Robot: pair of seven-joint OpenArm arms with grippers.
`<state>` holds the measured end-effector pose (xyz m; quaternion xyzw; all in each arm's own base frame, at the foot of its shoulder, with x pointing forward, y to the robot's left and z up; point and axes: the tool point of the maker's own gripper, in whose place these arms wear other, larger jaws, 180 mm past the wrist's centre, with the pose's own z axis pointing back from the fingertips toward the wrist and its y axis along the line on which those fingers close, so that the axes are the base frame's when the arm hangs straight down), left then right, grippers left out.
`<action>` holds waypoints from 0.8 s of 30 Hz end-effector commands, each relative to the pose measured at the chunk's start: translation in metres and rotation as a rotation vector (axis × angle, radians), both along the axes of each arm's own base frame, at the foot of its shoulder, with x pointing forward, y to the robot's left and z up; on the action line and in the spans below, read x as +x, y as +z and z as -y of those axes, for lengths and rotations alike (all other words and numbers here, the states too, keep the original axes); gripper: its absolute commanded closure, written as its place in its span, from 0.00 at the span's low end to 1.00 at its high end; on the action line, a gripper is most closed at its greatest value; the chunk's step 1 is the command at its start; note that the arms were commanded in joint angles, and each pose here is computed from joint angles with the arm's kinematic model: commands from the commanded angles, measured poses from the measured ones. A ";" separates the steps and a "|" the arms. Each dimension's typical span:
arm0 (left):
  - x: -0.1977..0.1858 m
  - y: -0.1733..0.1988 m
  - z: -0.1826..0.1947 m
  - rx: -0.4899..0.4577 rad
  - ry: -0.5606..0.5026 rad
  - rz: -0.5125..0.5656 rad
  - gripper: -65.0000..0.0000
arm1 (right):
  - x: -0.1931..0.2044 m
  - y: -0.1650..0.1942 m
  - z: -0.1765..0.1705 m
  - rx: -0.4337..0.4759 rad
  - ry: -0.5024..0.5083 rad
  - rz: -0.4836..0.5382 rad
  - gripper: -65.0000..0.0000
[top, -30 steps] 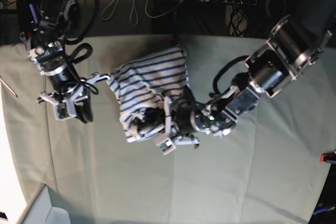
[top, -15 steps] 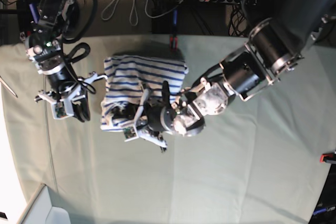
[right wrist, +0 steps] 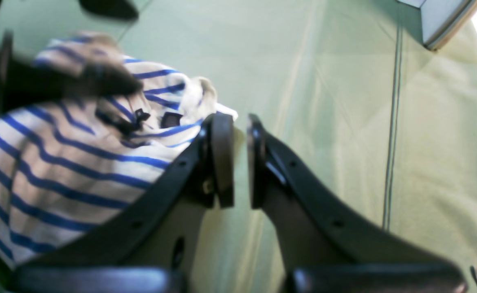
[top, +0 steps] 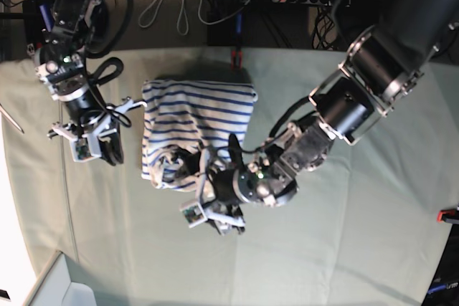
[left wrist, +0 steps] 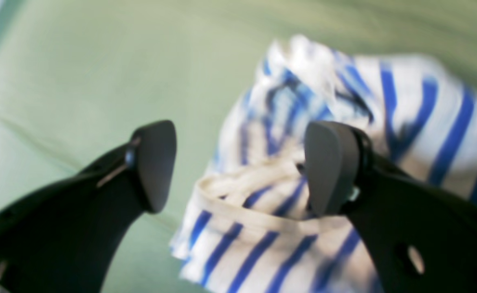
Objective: Layout the t-shirt on the table in an organized manner, then fold the t-shirt properly
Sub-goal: 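Fold the stack over once more with both grippers and press it down, then release the folded shirt and lift both grippers away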
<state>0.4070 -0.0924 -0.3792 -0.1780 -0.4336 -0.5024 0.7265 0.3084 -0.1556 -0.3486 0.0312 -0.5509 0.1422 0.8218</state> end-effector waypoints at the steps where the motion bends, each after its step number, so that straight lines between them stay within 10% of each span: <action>1: 0.012 0.029 0.012 -0.063 -0.007 0.052 0.27 | 0.006 0.016 -0.002 0.019 0.005 0.059 0.93; 10: 0.034 0.070 -0.039 -0.188 0.139 0.125 0.27 | -0.009 0.020 -0.028 0.035 0.056 0.060 0.94; 24: -0.036 0.051 -0.359 -0.216 0.960 0.127 0.27 | -0.033 -0.039 -0.146 0.216 0.297 -0.117 0.94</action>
